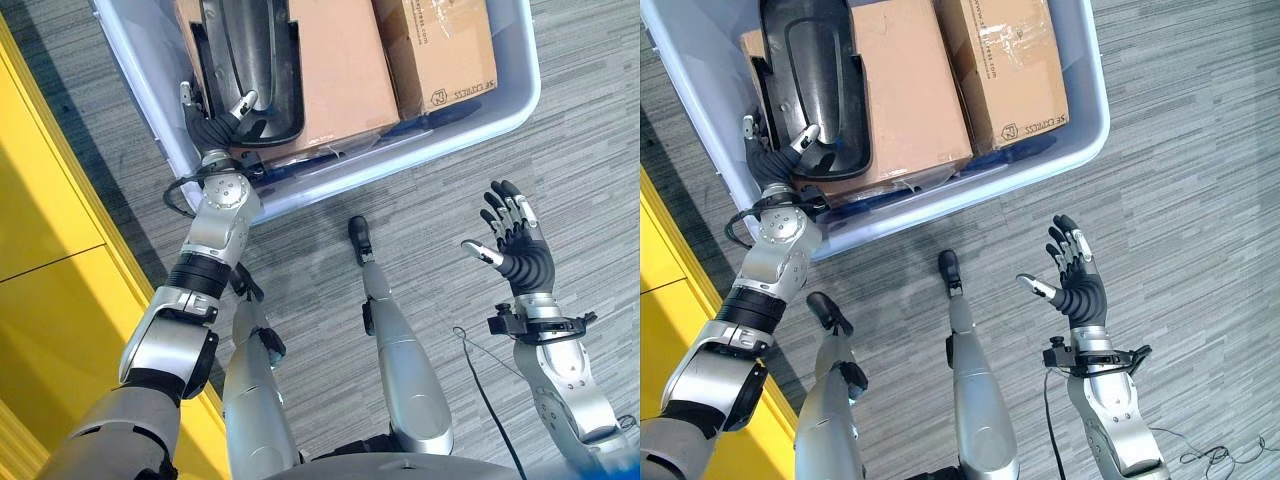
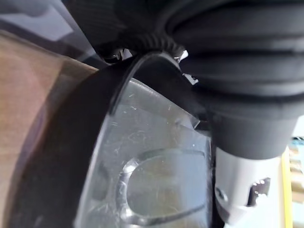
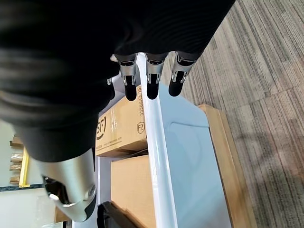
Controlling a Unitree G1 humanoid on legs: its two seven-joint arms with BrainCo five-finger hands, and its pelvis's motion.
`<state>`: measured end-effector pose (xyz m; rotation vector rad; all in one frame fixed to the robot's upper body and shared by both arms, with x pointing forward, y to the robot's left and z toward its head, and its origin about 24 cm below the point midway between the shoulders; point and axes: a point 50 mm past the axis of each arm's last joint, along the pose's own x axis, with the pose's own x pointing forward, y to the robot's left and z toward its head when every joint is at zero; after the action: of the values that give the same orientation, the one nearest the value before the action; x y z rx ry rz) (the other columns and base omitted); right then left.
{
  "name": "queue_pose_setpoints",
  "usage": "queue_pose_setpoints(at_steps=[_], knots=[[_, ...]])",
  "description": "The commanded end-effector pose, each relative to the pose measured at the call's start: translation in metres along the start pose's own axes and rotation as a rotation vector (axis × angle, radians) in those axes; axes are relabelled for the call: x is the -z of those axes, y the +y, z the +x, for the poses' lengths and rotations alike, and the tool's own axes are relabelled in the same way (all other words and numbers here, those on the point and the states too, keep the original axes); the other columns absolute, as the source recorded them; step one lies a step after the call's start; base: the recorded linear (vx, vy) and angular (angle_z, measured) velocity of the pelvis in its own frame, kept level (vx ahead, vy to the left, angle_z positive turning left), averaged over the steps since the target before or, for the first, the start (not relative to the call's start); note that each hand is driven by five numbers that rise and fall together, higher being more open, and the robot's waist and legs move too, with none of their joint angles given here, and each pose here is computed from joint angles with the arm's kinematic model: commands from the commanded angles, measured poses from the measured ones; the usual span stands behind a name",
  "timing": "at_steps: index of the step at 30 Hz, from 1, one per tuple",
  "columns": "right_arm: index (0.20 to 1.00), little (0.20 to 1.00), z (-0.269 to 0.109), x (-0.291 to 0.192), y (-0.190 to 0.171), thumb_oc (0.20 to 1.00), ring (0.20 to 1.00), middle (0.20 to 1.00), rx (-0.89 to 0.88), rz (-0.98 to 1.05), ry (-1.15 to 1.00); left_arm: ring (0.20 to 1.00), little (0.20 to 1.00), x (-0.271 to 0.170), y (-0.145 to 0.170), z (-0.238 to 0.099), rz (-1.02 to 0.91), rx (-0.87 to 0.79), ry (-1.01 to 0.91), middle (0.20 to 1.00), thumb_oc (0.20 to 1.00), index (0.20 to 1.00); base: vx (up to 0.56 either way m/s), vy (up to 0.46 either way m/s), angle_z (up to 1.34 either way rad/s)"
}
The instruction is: Move parts from the plastic box to the shelf.
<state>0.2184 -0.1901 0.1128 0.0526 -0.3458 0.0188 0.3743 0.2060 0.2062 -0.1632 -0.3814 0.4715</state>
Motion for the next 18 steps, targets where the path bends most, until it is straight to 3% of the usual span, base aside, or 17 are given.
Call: queue_pose_setpoints(at_steps=[1,13,15,18], knots=[[1.000,1.000,0.007,-0.021,-0.016,1.000,1.000,1.000,0.052,-0.021,-0.107,1.000,1.000,-0.045,0.005,0.028,-0.074,-0.028,-0.120,1.000,1.000,1.000,0.00,0.000,0.00],[1.000,1.000,0.005,-0.021,-0.018,1.000,1.000,1.000,0.041,-0.014,-0.097,1.000,1.000,-0.042,0.005,0.046,0.091,0.009,-0.055,1.000,1.000,1.000,0.00,0.000,0.01],[1.000,1.000,0.002,-0.020,-0.019,1.000,1.000,1.000,0.040,-0.013,-0.087,0.200,0.200,-0.041,0.003,0.050,0.197,0.035,-0.043,0.200,0.200,0.200,0.00,0.000,0.00],[1.000,1.000,0.002,-0.020,-0.020,1.000,1.000,1.000,0.039,-0.011,-0.085,0.200,0.200,-0.040,0.001,0.051,0.224,0.041,-0.037,0.200,0.200,0.200,0.00,0.000,0.00]])
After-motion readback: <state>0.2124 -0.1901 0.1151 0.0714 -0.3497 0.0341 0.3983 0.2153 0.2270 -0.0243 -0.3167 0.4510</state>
